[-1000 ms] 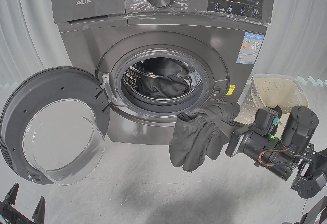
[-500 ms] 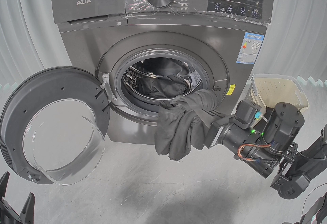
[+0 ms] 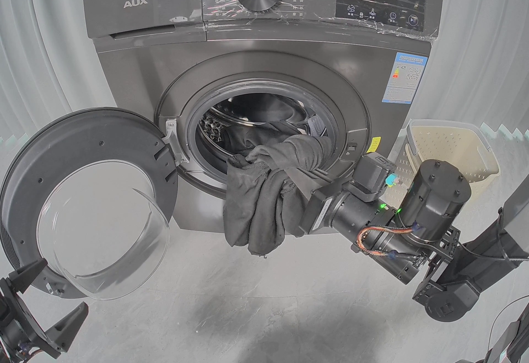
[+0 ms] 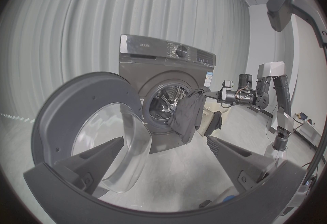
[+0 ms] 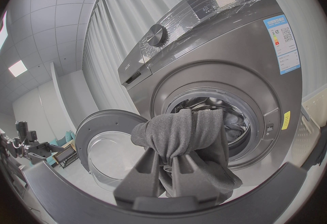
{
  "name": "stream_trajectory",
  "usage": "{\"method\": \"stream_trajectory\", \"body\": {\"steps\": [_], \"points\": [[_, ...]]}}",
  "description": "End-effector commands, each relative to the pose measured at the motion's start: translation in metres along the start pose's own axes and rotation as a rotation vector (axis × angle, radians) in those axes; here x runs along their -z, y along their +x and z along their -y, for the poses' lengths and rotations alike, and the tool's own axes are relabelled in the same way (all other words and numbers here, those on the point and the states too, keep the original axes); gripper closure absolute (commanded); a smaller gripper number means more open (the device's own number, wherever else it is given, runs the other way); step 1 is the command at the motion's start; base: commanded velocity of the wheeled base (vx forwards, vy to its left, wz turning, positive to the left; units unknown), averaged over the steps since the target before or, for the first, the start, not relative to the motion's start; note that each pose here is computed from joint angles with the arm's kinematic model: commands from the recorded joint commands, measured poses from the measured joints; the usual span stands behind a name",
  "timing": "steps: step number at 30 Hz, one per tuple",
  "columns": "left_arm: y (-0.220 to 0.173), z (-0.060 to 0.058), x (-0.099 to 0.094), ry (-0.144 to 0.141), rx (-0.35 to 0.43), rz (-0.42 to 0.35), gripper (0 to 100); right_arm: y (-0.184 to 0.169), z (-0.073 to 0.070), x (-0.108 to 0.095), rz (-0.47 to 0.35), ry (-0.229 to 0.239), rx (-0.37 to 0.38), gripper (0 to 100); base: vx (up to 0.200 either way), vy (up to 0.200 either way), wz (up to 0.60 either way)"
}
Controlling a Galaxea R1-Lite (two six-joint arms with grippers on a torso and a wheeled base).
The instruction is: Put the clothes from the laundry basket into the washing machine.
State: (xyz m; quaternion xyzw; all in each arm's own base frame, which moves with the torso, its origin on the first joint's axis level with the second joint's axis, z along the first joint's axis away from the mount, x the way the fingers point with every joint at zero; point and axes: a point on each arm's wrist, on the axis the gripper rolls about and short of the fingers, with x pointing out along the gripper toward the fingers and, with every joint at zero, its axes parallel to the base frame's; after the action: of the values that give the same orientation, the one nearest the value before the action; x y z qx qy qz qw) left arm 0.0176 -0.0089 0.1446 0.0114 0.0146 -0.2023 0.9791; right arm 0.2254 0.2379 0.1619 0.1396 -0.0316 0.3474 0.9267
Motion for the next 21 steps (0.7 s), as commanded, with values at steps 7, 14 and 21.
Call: {"method": "stream_trajectory", "body": {"steps": [7, 14, 21], "points": [[0.093, -0.013, 0.005, -0.057, 0.259, -0.269, 0, 0.005, -0.001, 0.003, 0.002, 0.002, -0.016, 100, 0.000, 0.000, 0.00], [0.133, -0.012, 0.012, -0.047, 0.310, -0.271, 0, 0.005, -0.001, 0.003, 0.003, 0.001, -0.018, 100, 0.000, 0.000, 0.00], [0.163, -0.014, 0.017, -0.053, 0.318, -0.297, 0, 0.005, -0.001, 0.003, 0.005, 0.001, -0.016, 100, 0.000, 0.000, 0.00]]}}
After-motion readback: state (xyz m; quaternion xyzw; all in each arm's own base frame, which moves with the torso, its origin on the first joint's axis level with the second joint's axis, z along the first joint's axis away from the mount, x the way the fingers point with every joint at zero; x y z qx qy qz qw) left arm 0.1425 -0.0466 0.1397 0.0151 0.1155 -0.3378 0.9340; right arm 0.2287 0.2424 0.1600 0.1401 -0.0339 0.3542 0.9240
